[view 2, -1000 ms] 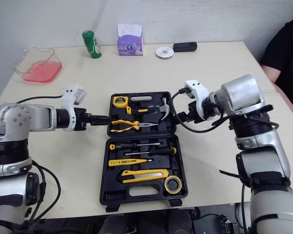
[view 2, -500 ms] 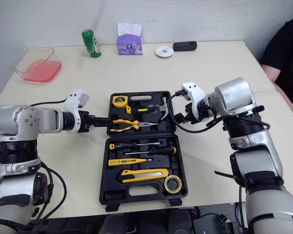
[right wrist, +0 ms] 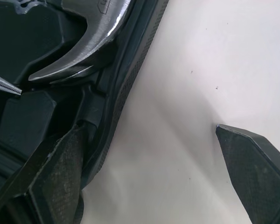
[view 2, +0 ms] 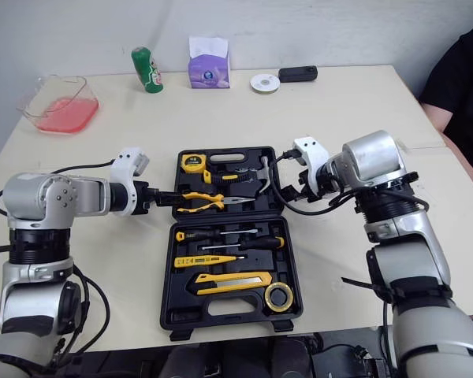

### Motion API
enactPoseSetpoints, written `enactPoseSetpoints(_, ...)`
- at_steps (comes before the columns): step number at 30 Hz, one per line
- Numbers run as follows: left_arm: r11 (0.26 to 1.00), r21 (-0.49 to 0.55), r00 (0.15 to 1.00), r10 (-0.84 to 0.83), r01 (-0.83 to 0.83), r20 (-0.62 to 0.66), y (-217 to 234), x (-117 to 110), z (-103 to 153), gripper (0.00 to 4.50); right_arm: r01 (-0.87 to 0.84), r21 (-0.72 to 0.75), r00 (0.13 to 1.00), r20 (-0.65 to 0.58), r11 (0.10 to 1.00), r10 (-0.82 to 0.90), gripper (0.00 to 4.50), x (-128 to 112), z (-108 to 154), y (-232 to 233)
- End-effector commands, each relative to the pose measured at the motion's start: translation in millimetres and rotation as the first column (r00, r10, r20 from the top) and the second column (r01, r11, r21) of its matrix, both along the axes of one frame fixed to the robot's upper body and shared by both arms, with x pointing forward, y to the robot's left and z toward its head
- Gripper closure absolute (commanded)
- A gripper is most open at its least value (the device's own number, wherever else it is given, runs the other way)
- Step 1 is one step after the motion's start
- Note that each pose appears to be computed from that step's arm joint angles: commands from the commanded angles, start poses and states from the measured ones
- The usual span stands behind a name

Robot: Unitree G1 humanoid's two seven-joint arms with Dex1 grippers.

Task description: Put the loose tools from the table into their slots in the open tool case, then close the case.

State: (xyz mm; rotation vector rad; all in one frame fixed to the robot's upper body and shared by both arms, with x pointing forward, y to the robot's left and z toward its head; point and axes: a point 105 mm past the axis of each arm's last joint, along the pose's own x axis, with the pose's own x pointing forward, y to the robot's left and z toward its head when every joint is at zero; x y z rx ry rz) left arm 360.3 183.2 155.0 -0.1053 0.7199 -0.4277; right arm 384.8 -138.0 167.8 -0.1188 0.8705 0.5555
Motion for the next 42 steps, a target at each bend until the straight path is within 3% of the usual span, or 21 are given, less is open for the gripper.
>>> enactPoseSetpoints(1, 1.0, 0.014, 1.0, 0.004, -0.004, 0.006, 1.7, -0.2, -0.9, 0.0, 0.022, 0.014, 0.999, 0.028, 1.0, -0.022, 0.25, 4.6, 4.2, -1.7)
enactPoseSetpoints(3, 1.0, 0.018, 1.0, -0.021, 0.022, -0.02, -1.6, -4.3, -4.9, 0.0, 0.018, 0.019, 1.0, 0.017, 1.0, -0.018, 0.74, 4.1, 1.1, 0.9)
enactPoseSetpoints(6, 0.998, 0.031, 0.997, -0.056, 0.058, -0.046, -6.4, -9.1, -10.0, 1.17, 0.009, 0.042, 1.0, -0.001, 0.999, -0.009, 2.21, 1.4, -0.9, 5.6)
enactPoseSetpoints(10, 0.997, 0.038, 0.996, -0.07, 0.072, -0.048, -9.9, -8.5, -12.2, 3.09, 0.016, 0.069, 1.0, -0.024, 0.998, -0.015, 4.24, -0.9, -2.8, 9.1)
enactPoseSetpoints(11, 0.996, 0.045, 0.996, -0.075, 0.077, -0.049, -10.3, -8.8, -13.1, 3.61, 0.017, 0.07, 1.0, -0.026, 0.997, -0.015, 4.5, -1.5, -3.3, 9.7)
enactPoseSetpoints(13, 0.996, 0.04, 0.996, -0.073, 0.075, -0.047, -11.2, -8.8, -13.4, 4.26, 0.021, 0.083, 0.999, -0.034, 0.996, -0.018, 4.5, -2.4, -3.6, 11.4)
enactPoseSetpoints(14, 0.997, 0.037, 0.996, -0.073, 0.074, -0.044, -11.5, -8.7, -13.2, 4.32, 0.023, 0.087, 0.999, -0.035, 0.996, -0.02, 4.5, -2.5, -3.5, 11.9)
enactPoseSetpoints(20, 0.998, 0.009, 0.998, -0.056, 0.056, 0.006, -13.6, -3.8, -7.6, 4.35, 0.041, 0.115, 0.999, -0.024, 0.993, -0.038, 4.5, -1.3, -0.1, 13.8)
enactPoseSetpoints(22, 0.998, -0.004, 0.998, -0.057, 0.057, 0.03, -15.5, -1.6, -2.9, 4.36, 0.052, 0.149, 0.999, 0.001, 0.987, -0.053, 4.5, 1.9, 5.0, 15.8)
enactPoseSetpoints(23, 0.999, -0.031, 0.995, -0.041, 0.044, 0.086, -17.2, 4.1, 6.4, 4.36, 0.033, 0.182, 0.996, 0.075, 0.983, -0.048, 4.5, 7.5, 14.0, 19.3)
enactPoseSetpoints(25, 0.998, -0.062, 0.973, -0.003, 0.018, 0.233, -15.3, 16.6, 27.0, 4.39, -0.067, 0.246, 0.922, 0.386, 0.967, -0.035, 4.5, 23.8, 48.6, 25.7)
enactPoseSetpoints(28, 0.997, -0.066, 0.912, 0.053, -0.029, 0.406, -6.4, 29.3, 42.9, 4.5, -0.157, 0.229, 0.79, 0.613, 0.961, -0.017, 4.5, 27.1, 66.9, 21.5)
enactPoseSetpoints(36, 0.996, -0.026, 0.707, 0.075, -0.08, 0.704, 15.8, 38.6, 61.7, 4.5, -0.131, 0.022, 0.568, 0.821, 0.991, 0.057, 4.5, 33.3, 53.7, -5.6)
enactPoseSetpoints(40, 0.994, 0.076, 0.597, -0.014, -0.078, 0.802, 19.4, 32.5, 64.9, 4.5, -0.083, -0.107, 0.459, 0.878, 0.991, 0.133, 4.5, 32.7, 41.9, -17.7)
enactPoseSetpoints(42, 0.989, 0.113, 0.551, -0.045, -0.09, 0.833, 22.8, 28.2, 63.0, 4.5, -0.067, -0.256, 0.362, 0.895, 0.964, 0.262, 4.5, 26.9, 32.5, -23.0)
